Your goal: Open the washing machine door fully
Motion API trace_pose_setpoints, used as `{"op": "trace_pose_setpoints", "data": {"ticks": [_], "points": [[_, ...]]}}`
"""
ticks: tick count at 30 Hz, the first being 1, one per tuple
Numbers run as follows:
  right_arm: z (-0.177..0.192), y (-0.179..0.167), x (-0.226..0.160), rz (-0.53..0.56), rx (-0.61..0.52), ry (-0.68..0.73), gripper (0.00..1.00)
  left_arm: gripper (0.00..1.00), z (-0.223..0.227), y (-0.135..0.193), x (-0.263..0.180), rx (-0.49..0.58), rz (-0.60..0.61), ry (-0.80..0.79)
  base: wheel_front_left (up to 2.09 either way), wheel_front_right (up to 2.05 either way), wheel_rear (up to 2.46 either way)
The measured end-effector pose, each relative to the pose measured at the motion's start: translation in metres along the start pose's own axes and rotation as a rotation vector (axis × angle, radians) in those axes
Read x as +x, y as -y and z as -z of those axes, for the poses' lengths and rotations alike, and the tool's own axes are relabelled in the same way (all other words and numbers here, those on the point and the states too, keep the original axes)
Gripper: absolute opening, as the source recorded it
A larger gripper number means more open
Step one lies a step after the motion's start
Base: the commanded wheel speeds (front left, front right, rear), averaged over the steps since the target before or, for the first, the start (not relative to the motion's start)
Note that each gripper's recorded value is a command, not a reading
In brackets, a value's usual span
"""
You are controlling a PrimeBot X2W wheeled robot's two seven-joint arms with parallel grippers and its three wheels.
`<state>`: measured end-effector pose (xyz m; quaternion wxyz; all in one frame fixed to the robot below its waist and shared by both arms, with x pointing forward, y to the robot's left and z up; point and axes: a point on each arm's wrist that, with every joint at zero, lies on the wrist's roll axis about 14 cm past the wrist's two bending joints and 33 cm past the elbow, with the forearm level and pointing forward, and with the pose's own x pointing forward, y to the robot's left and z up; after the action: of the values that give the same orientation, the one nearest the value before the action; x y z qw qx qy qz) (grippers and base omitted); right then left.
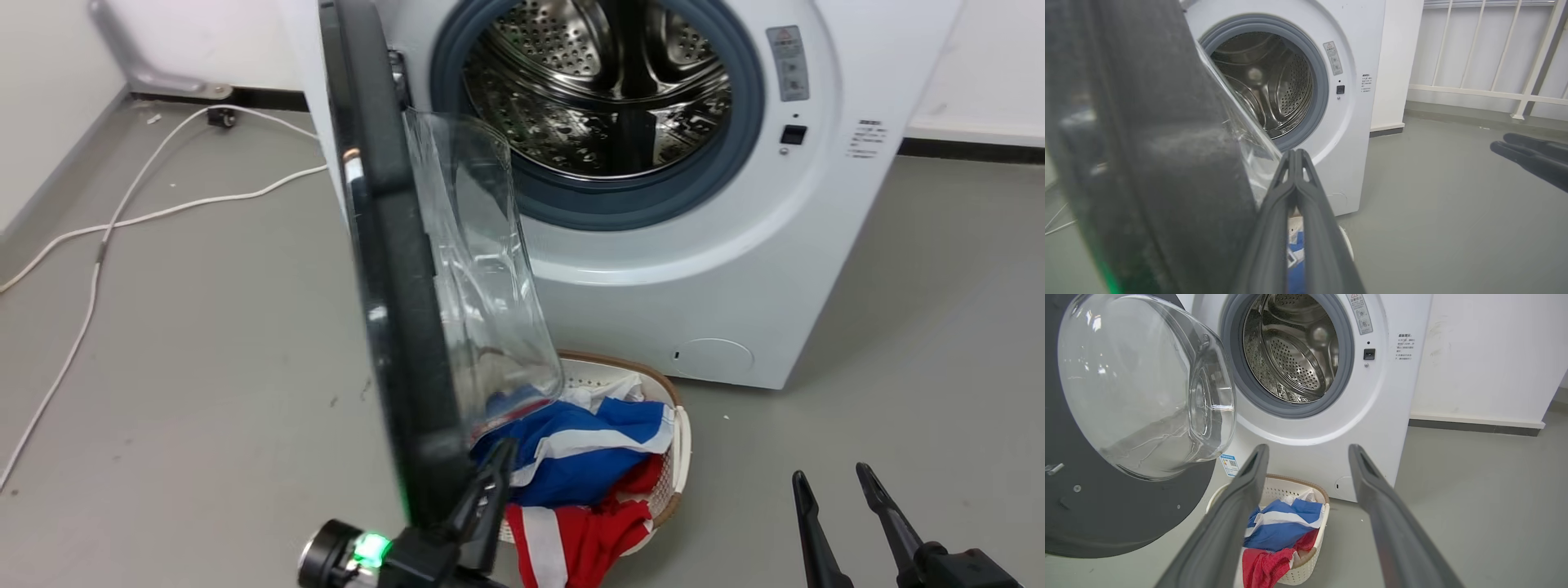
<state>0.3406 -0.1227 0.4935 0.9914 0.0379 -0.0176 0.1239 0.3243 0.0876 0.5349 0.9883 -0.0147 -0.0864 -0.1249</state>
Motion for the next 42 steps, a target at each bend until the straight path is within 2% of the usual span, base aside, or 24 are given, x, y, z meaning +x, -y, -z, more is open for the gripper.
{"op": "trace_pose_setpoints", "data": {"ticks": [12, 24, 42], "points": [[0.010, -0.022, 0.015, -0.082, 0.013, -0.028, 1.00, 0.00, 0.012, -0.076, -0.037, 0.038, -0.279, -0.060, 0.00, 0.00, 0.00], [0.016, -0.021, 0.022, -0.081, 0.012, -0.046, 1.00, 0.00, 0.019, -0.170, -0.073, 0.129, -0.527, -0.130, 0.00, 0.00, 0.00], [0.028, 0.001, 0.038, -0.027, -0.008, -0.070, 1.00, 0.00, -0.010, -0.285, -0.063, 0.209, -0.793, -0.075, 0.00, 0.00, 0.00]]}}
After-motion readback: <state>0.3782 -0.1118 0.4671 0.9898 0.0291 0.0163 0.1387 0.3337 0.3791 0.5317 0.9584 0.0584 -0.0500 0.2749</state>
